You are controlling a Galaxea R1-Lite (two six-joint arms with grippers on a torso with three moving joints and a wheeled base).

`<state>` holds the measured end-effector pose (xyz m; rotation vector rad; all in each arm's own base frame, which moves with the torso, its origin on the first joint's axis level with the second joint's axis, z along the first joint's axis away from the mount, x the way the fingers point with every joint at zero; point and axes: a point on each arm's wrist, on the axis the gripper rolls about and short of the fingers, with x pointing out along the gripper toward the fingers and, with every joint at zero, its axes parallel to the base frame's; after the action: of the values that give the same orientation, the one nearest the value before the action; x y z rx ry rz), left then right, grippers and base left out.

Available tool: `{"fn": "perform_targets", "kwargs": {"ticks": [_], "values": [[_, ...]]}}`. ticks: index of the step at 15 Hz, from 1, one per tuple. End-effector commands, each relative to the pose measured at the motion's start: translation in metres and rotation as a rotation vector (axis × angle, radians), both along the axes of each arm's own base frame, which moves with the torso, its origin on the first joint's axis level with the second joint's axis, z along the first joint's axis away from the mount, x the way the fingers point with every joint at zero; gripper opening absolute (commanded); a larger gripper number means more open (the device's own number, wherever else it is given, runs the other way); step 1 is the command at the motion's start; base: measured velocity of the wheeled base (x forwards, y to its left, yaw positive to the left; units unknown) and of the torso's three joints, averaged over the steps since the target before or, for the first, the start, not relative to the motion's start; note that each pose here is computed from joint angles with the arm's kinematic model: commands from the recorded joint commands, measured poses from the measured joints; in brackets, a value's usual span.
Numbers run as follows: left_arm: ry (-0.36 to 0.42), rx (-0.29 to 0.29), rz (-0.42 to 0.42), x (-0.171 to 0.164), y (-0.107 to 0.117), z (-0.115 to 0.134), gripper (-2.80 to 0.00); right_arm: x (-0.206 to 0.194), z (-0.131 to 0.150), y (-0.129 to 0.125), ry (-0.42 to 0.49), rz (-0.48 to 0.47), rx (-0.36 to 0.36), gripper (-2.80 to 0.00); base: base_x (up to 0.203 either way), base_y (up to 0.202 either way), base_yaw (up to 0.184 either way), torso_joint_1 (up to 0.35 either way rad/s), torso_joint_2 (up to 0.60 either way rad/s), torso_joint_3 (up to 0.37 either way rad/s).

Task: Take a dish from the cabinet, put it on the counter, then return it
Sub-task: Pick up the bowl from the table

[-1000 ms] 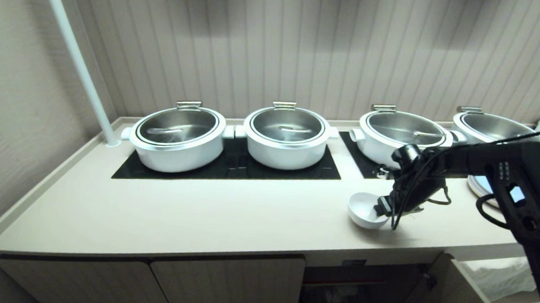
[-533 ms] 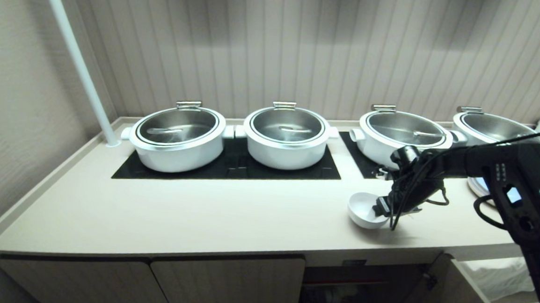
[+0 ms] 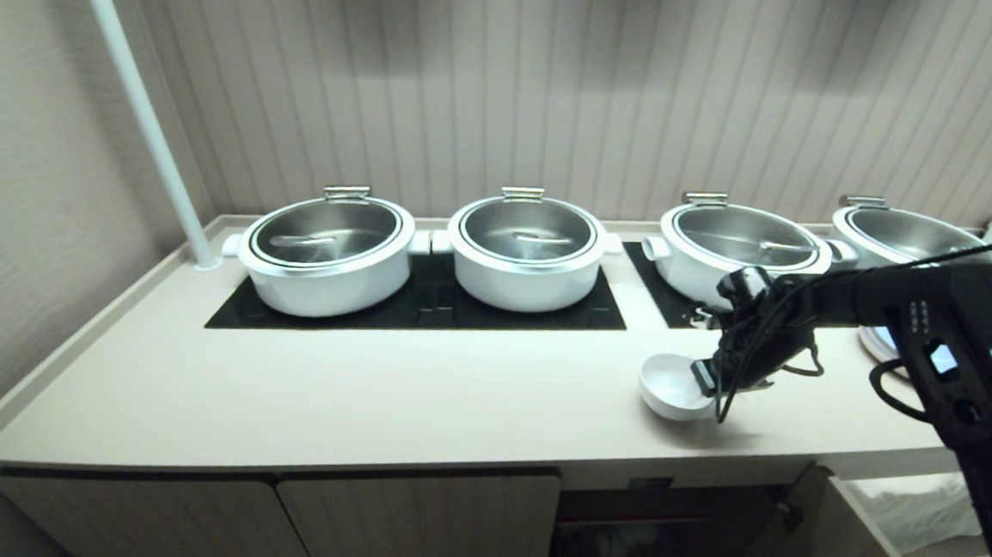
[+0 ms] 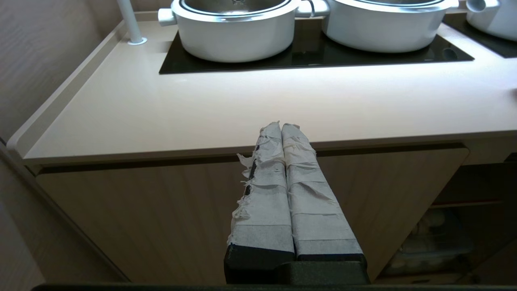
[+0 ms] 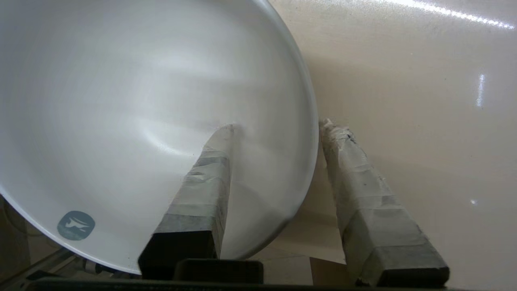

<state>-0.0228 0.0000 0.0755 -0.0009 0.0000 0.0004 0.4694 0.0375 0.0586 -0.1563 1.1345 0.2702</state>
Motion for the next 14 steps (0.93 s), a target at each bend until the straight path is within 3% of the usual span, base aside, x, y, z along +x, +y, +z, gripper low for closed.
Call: {"fn": "perform_targets", "kwargs": {"ticks": [1,10,14], "values": [[-0.001,-0.001,0.001,0.0,0.0,0.0,-2.8,-0.001,0.001,0.0,0.0,0.003,0.0,-2.8,0.0,0.0,0.0,0.0,0.0,0.0],[-0.002,-0.001,0.0,0.0,0.0,0.0,-2.8,-0.002,0.006,0.001,-0.005,0.004,0.003,-2.8,0.0,0.0,0.0,0.0,0.0,0.0],[-0.001,-0.001,0.001,0.0,0.0,0.0,-2.8,-0.004,0.012,0.007,-0.004,-0.079,0.044,-2.8,0.0,0.0,0.0,0.0,0.0,0.0]]}}
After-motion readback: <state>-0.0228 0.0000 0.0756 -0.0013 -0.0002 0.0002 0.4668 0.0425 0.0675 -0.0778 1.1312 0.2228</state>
